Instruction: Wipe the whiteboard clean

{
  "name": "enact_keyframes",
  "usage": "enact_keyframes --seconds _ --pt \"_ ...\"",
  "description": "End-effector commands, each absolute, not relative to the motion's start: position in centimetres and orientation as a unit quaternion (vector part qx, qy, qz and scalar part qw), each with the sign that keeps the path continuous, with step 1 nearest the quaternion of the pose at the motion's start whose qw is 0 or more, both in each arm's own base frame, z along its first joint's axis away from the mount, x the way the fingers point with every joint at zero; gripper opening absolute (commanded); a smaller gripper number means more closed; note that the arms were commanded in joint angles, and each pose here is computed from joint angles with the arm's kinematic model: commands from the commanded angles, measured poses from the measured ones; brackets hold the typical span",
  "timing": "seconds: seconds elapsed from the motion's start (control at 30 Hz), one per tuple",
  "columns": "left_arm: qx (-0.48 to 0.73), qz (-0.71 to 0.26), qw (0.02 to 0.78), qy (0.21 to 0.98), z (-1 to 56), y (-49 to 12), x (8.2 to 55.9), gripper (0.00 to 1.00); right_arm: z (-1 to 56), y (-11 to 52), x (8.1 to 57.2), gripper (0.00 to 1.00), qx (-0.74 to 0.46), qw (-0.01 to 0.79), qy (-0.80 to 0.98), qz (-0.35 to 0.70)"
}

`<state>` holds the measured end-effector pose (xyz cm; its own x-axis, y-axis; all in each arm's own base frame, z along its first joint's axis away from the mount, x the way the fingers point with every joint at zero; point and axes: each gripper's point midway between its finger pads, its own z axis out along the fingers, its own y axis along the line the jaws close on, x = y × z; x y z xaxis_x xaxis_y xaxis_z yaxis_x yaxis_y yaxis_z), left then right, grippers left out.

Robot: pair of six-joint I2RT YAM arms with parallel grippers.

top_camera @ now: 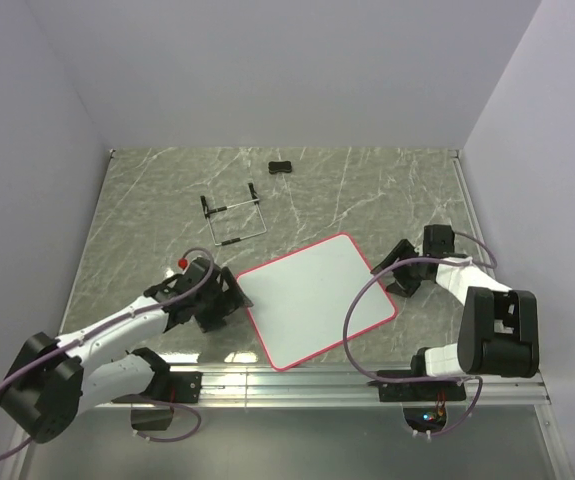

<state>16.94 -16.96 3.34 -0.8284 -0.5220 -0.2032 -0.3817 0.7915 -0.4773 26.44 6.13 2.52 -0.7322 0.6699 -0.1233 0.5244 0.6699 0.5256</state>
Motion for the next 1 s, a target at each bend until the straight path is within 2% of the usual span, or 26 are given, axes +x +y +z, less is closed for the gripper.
enact_keyframes --seconds 0.0,0.1,0.23,0.4,0.47,0.63,0.83,0.97 --pt "-0.261 -0.269 0.189 0.908 3.8 -19.4 19.5 0.93 1.1 5.8 26.1 0.70 0.345 0.151 0.898 0.230" --pt "-0.267 -0.282 0.188 0.902 3.0 -20.4 20.4 0.94 -0.2 6.6 25.5 0.70 0.348 0.126 0.896 0.246" --pt "-0.267 -0.286 0.150 0.908 1.2 -21.7 20.0 0.93 -0.3 8.2 24.8 0.69 0.346 0.105 0.893 0.269" --pt "-0.256 -0.266 0.128 0.920 1.0 -21.1 17.9 0.92 0.2 14.5 21.5 0.69 0.260 0.040 0.924 0.276" --pt "-0.245 -0.265 0.123 0.924 1.4 -20.5 16.7 0.93 0.5 16.4 20.1 0.69 0.240 0.017 0.929 0.281" --pt "-0.205 -0.286 0.051 0.935 0.6 -21.1 13.1 0.90 1.2 20.7 14.8 0.69 0.180 -0.051 0.933 0.308" --pt "-0.172 -0.311 0.002 0.935 3.1 -24.6 9.7 0.88 2.0 22.1 10.5 0.69 0.120 -0.100 0.940 0.305" --pt "-0.154 -0.309 -0.023 0.938 4.7 -26.6 5.2 0.90 2.3 22.3 9.2 0.69 0.095 -0.109 0.941 0.306"
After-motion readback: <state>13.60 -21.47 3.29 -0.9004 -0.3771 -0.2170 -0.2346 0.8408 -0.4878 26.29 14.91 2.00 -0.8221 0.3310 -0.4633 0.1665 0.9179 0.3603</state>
